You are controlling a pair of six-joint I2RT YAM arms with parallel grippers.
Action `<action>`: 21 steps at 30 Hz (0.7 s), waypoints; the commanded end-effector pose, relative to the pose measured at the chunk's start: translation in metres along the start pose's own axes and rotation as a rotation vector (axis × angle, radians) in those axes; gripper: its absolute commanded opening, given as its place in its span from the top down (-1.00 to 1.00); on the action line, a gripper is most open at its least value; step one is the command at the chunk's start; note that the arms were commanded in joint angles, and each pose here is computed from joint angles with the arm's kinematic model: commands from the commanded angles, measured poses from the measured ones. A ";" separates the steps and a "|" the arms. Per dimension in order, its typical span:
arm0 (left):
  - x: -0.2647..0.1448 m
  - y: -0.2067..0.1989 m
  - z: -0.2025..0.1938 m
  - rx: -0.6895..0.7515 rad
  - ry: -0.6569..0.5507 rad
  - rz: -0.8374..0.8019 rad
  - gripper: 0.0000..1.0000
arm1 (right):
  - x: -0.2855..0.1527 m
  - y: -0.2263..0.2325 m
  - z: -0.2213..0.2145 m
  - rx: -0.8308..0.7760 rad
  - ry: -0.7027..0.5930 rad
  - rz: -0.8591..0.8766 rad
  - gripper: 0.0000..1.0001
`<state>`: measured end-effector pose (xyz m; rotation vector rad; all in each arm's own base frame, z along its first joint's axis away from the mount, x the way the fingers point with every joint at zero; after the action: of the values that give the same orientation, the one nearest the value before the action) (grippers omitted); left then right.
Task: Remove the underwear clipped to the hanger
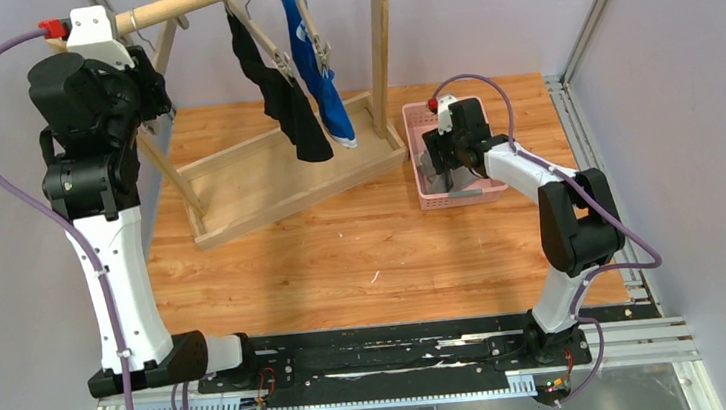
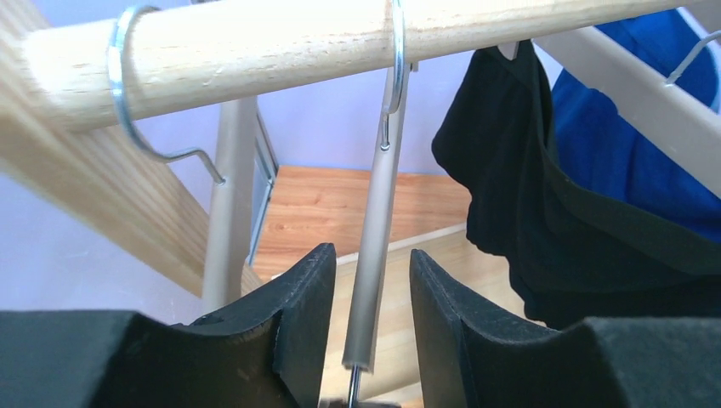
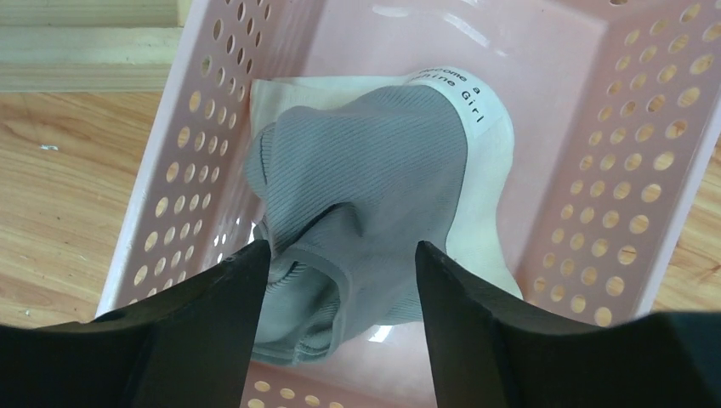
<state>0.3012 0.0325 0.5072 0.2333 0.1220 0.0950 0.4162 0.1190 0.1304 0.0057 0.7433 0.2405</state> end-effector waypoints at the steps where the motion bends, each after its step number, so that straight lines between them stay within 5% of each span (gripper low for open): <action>1: -0.030 0.011 0.023 -0.002 -0.096 0.052 0.05 | -0.009 -0.006 0.005 0.007 -0.010 -0.026 -0.31; 14: -0.085 0.004 0.051 -0.012 -0.238 -0.013 0.07 | -0.062 0.007 0.031 -0.011 -0.132 -0.032 -0.33; 21: -0.076 -0.029 0.064 -0.073 -0.275 -0.255 0.39 | -0.111 0.026 0.042 -0.038 -0.238 -0.025 -0.32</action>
<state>0.2287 0.0047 0.5651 0.2039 -0.1067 -0.0262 0.3807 0.1185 0.2209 0.0007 0.5435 0.2278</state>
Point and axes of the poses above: each gripper's point midway between its finger pads, its own x axis out along the fingers, its own y axis along the line the jaws close on, z = x × y, the point moved 5 cm from there along -x, back along the fingers, and after that the axes turned 13 degrees about x, right-handed, at the moved point
